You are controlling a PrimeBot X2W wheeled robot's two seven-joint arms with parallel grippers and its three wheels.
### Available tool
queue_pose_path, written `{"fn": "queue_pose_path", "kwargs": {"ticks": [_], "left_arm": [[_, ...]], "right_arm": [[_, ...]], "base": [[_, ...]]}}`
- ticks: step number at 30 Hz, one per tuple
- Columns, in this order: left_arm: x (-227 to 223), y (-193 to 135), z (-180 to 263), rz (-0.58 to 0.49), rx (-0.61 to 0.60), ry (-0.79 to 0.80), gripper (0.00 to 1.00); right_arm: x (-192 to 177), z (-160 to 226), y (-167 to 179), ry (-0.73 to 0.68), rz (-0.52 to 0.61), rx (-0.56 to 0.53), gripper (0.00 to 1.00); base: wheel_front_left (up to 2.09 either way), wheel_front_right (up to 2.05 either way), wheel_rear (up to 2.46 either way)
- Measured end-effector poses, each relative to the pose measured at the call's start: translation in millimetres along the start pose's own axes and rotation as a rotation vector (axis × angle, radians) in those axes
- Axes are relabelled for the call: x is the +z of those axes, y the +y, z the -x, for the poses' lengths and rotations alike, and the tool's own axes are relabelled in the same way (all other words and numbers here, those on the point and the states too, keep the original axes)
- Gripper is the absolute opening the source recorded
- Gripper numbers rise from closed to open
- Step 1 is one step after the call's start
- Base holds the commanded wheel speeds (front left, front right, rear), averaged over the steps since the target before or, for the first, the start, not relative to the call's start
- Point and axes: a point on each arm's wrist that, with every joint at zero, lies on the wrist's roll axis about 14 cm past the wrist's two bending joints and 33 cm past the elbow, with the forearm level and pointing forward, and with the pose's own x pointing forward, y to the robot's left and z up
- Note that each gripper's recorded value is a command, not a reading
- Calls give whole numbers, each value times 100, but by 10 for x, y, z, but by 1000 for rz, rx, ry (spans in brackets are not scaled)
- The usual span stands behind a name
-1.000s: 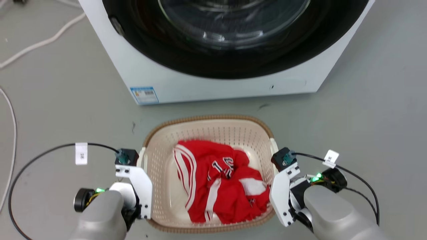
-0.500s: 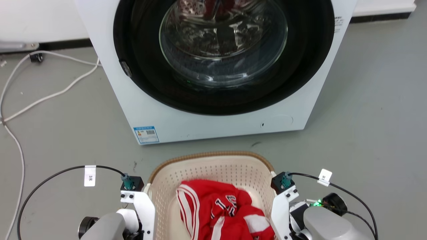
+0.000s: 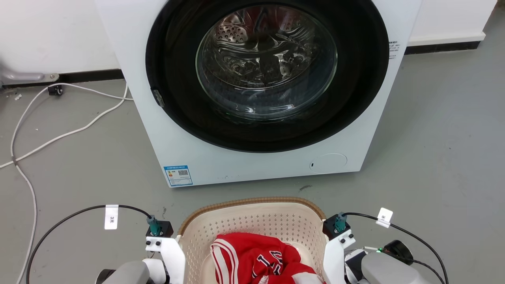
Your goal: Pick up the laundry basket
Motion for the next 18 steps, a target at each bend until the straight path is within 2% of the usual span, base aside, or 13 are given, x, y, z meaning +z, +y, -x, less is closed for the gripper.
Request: {"fn": "queue_pose_path", "kwargs": {"ticks": [18], "left_arm": [[-97,-2,29,11,-5,10,0]], "right_arm": [[-60,13,47,15,3,12,0]], "base": [[0,0,0]]}}
